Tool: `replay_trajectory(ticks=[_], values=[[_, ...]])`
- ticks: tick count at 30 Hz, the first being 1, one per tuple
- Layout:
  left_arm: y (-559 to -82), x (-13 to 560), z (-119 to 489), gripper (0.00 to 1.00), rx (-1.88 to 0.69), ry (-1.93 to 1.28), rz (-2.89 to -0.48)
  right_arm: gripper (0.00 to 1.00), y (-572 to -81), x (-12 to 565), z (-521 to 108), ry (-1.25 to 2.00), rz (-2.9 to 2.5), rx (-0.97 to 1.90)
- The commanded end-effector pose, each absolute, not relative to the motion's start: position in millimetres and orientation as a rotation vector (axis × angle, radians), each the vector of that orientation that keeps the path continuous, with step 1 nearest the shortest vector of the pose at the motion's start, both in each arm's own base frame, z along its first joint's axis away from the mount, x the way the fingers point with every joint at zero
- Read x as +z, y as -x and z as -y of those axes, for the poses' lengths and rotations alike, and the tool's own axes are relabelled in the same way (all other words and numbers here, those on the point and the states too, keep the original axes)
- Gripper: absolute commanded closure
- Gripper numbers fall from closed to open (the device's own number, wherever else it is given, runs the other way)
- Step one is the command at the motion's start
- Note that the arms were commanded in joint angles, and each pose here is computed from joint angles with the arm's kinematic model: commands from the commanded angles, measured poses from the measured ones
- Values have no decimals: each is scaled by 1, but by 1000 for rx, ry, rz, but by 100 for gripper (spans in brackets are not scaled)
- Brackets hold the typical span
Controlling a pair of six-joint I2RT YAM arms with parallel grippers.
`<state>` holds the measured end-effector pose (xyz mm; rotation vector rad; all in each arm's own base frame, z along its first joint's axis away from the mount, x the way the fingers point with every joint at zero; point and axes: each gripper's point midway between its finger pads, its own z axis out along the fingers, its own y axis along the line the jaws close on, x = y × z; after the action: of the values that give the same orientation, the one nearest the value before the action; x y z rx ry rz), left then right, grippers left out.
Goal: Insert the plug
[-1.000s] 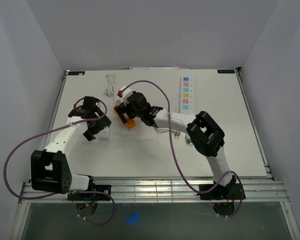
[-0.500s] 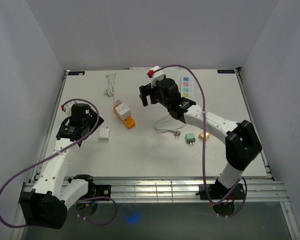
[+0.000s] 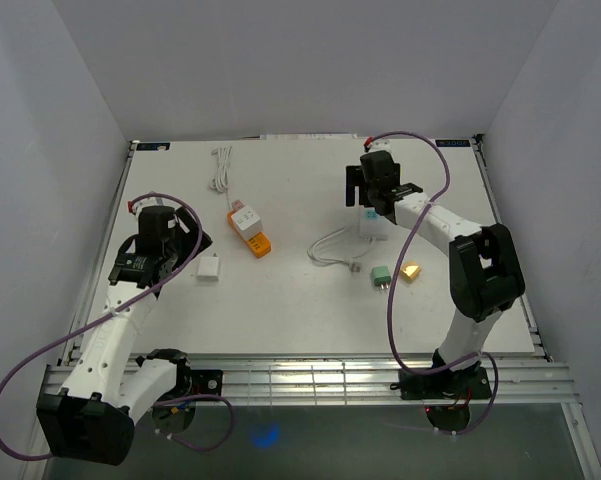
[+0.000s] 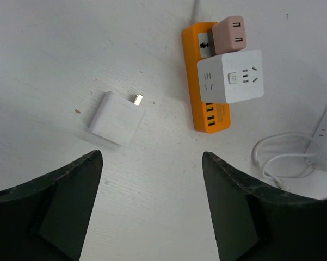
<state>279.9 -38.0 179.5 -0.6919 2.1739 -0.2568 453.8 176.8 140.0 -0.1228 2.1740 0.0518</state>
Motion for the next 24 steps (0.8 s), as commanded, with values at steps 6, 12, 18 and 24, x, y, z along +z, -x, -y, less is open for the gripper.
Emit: replay_trajectory(ticks=[6, 12, 18, 24], values=[[-277, 196, 40, 10, -280, 631, -2149, 11, -456, 93, -144, -32, -2327, -41], [-277, 212, 44, 2, -363, 609, -2033, 11, -456, 77, -134, -83, -2364, -74], [-274, 211, 40, 2, -341, 641, -2031, 11, -451, 67, -134, -91, -2398, -75], [-274, 216, 40, 2, -343, 634, -2029, 9, -428, 74, -134, -136, -2377, 7]])
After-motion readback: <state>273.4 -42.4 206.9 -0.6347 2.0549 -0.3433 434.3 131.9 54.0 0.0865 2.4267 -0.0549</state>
